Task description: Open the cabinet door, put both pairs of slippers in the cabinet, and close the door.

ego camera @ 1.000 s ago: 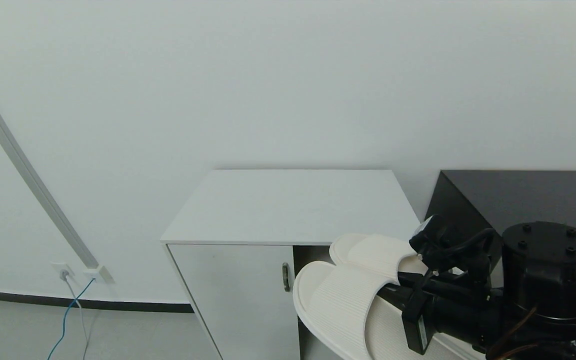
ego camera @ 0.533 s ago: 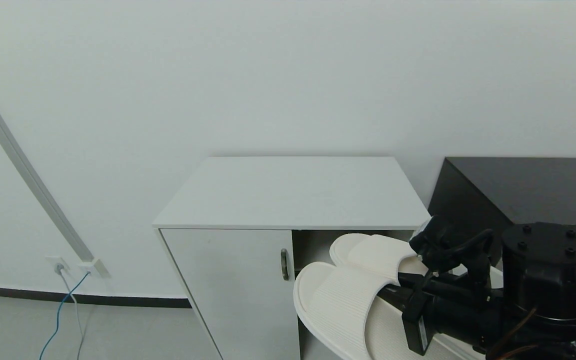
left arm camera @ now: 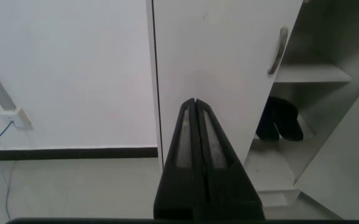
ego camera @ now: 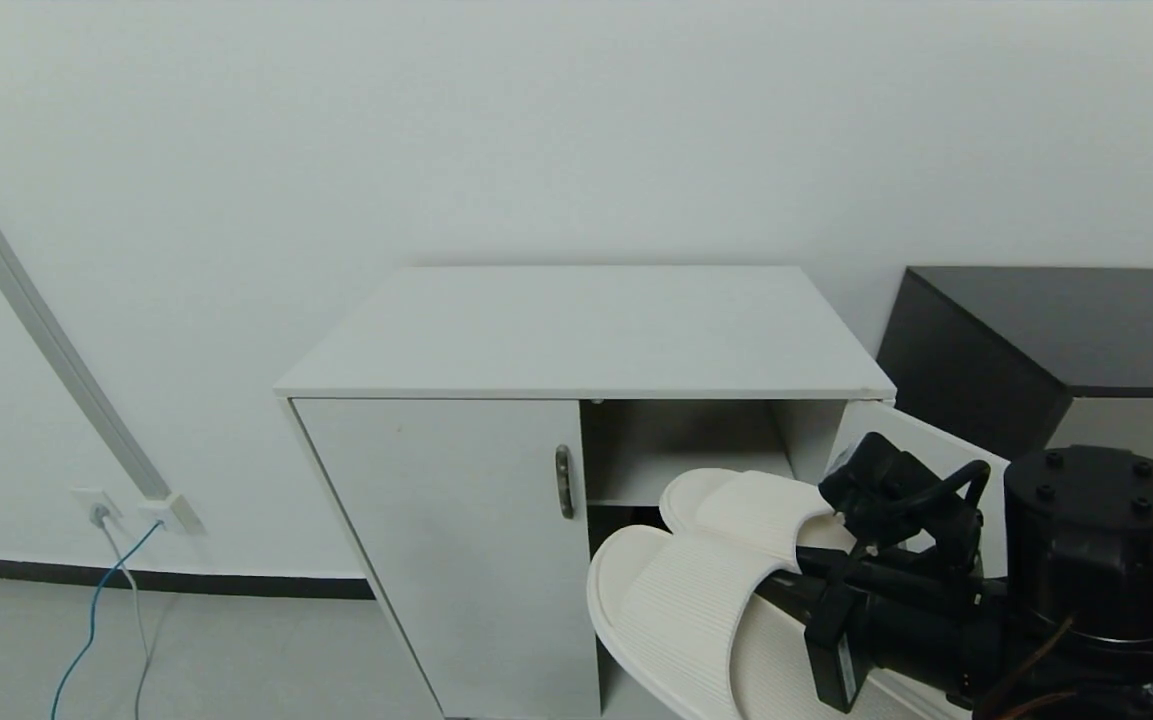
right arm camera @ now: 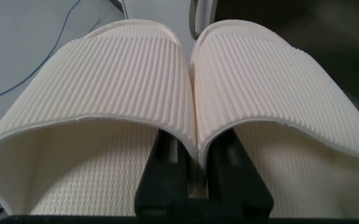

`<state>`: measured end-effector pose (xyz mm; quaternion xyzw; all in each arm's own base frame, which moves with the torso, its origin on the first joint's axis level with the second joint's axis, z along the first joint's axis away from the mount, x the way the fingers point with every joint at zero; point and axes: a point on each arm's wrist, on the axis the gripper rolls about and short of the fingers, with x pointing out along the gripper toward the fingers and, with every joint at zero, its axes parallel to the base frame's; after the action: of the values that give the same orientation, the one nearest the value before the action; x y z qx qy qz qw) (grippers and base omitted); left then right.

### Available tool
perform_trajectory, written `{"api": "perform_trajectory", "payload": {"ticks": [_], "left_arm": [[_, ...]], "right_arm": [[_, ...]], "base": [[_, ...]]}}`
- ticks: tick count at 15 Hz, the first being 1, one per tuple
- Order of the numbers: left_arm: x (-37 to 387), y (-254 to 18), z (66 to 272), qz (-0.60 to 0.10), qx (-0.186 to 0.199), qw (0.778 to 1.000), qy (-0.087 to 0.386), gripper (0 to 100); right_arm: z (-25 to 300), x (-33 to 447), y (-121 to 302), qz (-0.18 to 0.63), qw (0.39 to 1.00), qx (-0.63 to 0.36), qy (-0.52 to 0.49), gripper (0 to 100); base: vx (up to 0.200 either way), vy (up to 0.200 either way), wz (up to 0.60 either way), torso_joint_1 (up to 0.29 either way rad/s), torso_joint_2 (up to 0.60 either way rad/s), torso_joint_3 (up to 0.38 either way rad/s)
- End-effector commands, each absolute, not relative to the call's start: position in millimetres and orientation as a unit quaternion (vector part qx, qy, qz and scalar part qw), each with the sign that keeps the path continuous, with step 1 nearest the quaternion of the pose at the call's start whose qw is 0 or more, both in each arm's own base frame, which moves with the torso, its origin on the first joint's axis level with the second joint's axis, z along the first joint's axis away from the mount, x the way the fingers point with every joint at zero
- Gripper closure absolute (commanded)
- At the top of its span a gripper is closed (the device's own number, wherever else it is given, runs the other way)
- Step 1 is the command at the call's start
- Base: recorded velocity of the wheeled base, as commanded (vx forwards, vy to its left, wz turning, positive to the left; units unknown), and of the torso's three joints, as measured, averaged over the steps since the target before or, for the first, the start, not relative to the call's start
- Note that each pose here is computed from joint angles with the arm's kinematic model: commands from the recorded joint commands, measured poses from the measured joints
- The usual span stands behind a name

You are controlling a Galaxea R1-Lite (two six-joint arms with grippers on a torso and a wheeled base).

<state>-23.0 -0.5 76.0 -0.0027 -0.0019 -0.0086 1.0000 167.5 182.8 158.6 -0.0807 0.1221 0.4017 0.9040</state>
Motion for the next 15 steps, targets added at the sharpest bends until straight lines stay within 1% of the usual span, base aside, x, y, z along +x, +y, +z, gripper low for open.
{"api": "perform_trajectory", "payload": {"ticks": [1, 8, 15], "left_arm": [[-22.9, -0.5, 76.1, -0.008, -0.003, 1.0, -0.002, 100], [-22.9, -0.5, 75.9, -0.008, -0.004, 1.0, -0.001, 100], [-22.9, -0.5, 76.1, -0.008, -0.004, 1.0, -0.002, 100]], "right_arm": [[158.4, 167.2, 182.8, 0.402, 0.904, -0.081, 0.122, 100], [157.3, 166.8, 182.4, 0.403, 0.903, -0.082, 0.124, 100], [156.6, 166.2, 182.8, 0.404, 0.903, -0.082, 0.124, 100]], "base": [[0.0, 0.0, 0.0, -0.188, 0.52, 0.325], [0.0, 0.0, 0.0, -0.172, 0.5, 0.323], [0.0, 0.0, 0.0, -0.111, 0.46, 0.351]]}}
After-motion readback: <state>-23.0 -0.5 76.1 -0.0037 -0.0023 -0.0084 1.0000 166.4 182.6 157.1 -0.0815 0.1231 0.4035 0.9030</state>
